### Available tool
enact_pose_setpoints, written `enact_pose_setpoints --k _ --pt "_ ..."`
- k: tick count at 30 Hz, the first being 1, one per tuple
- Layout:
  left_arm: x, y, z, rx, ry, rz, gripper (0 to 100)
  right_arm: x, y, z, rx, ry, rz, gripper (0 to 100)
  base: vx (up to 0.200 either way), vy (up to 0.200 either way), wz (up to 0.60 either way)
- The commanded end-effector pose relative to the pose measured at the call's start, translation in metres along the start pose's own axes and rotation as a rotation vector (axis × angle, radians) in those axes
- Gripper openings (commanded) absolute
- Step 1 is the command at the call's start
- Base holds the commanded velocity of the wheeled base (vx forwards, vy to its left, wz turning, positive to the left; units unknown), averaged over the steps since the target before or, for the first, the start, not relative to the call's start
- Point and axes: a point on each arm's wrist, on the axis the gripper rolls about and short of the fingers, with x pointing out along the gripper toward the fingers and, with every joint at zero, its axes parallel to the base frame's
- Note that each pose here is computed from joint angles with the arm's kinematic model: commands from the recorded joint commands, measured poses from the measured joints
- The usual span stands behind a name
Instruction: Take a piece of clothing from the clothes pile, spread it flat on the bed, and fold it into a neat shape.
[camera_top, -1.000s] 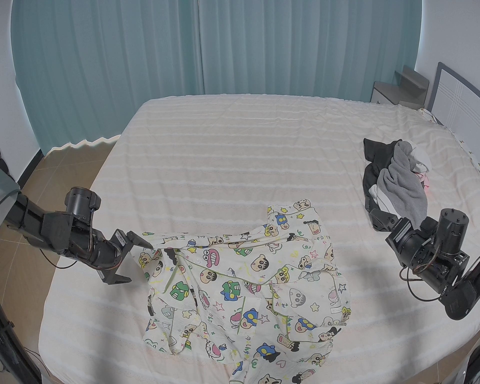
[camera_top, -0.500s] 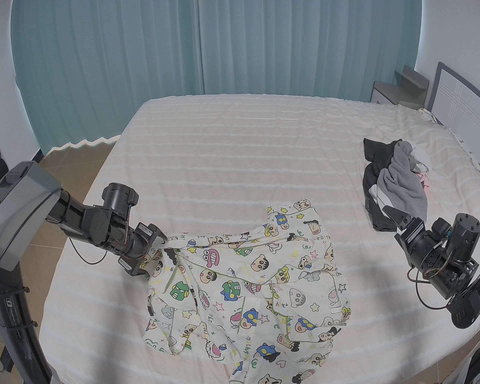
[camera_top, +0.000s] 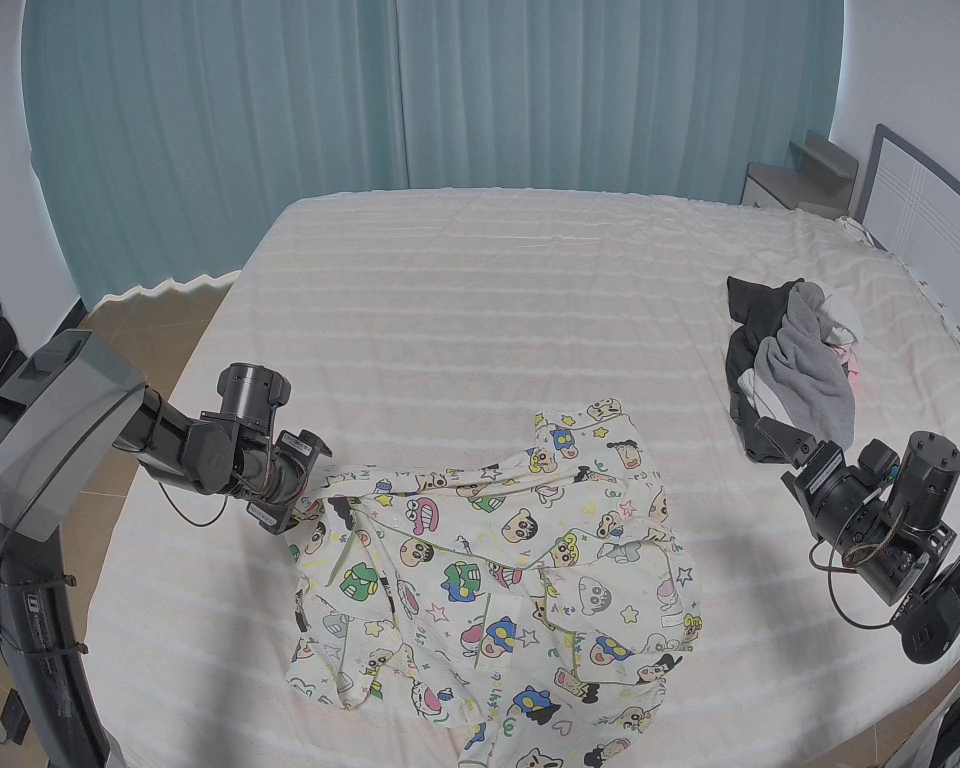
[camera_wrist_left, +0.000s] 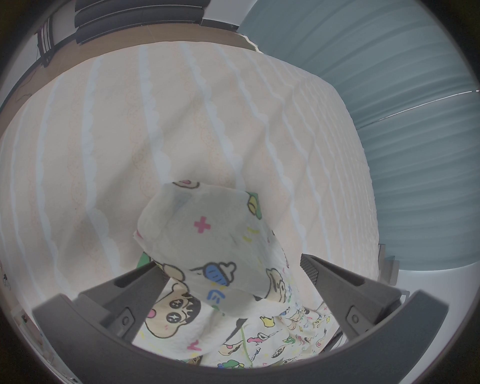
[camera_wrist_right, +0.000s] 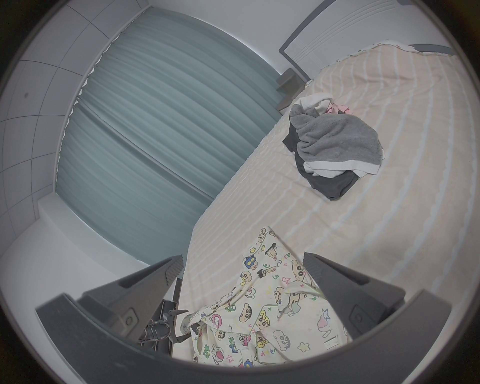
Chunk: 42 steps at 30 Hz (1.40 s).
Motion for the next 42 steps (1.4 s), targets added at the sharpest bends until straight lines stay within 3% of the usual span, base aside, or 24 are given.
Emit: enact_pose_setpoints --k 1,4,5,16,26,32,42 --pt "0.006 0.004 0.000 -0.003 -0.001 0.016 100 0.000 0.000 -0.001 0.001 0.005 0.003 100 0.000 0.000 0.00" --pt "0.006 0.003 0.001 -0.001 -0.007 0.006 100 -0.002 0.002 -0.004 -0.002 0.010 0.016 100 0.000 0.000 0.00" --pt "0.006 0.002 0.001 0.000 -0.008 0.003 0 -0.002 0.002 -0.005 -0.002 0.013 0.018 100 0.000 0.000 0.00" --pt "0.001 -0.009 0.008 0.051 -0.102 -0.017 0 -0.004 0.002 -0.007 -0.002 0.011 0.034 100 0.000 0.000 0.00" --pt "-0.009 -0.056 0.024 0.205 -0.226 -0.144 0 -0.004 0.003 -0.008 -0.006 0.017 0.039 100 0.000 0.000 0.00" --pt "0.017 -0.072 0.031 0.318 -0.260 -0.170 0 -0.004 0.004 -0.009 -0.008 0.022 0.042 100 0.000 0.000 0.00" --pt "0.052 -0.080 0.046 0.426 -0.316 -0.182 0 -0.005 0.002 -0.010 -0.015 0.029 0.034 100 0.000 0.000 0.00"
